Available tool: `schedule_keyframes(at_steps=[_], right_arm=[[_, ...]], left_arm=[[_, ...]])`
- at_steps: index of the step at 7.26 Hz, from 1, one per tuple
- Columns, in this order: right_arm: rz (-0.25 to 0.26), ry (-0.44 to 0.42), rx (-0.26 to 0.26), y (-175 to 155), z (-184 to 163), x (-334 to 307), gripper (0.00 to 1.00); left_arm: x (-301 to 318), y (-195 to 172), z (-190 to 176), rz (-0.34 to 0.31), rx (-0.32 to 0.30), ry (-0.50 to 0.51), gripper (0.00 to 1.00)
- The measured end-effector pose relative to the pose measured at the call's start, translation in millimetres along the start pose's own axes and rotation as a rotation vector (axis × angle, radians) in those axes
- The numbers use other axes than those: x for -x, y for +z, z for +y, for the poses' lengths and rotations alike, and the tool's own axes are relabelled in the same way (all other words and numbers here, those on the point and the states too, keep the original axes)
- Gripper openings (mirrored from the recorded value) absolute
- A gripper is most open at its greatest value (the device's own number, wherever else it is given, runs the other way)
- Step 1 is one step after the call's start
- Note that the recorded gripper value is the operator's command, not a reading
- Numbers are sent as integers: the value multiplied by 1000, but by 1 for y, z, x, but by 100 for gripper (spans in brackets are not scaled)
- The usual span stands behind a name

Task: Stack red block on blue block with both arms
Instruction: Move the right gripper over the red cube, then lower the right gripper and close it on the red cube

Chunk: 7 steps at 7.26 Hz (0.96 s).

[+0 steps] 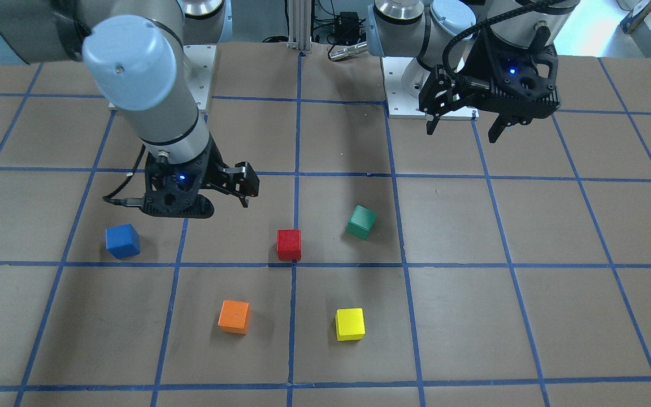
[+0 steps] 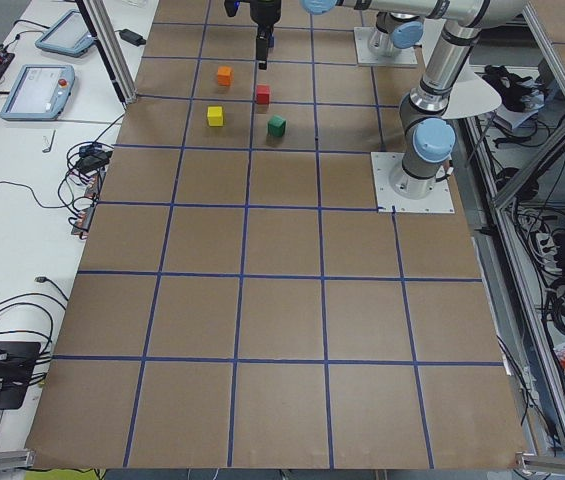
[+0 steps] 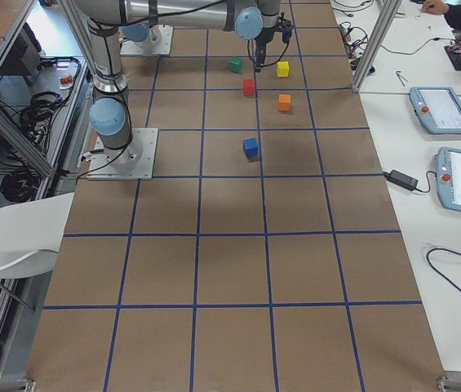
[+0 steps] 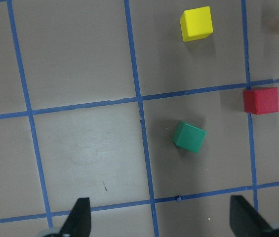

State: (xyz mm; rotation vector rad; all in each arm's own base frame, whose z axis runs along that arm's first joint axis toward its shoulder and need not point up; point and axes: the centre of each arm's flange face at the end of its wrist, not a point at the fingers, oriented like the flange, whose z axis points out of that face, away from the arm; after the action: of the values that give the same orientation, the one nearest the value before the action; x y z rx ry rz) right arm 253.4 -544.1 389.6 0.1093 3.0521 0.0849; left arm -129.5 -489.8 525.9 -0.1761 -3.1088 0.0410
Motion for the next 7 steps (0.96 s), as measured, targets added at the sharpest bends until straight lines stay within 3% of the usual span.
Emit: schedule_keyframes(at_steps=[2,5,7], right_arm=[[9,14,16,33,13,41,100],[10,5,30,86,23,47,100],[-9,-1,-7,124,27,44,100]], left_arm=[[0,0,0,0,1,3,100],[1,0,-1,-5,0,10,100],[1,0,-2,-6,0,12,100]])
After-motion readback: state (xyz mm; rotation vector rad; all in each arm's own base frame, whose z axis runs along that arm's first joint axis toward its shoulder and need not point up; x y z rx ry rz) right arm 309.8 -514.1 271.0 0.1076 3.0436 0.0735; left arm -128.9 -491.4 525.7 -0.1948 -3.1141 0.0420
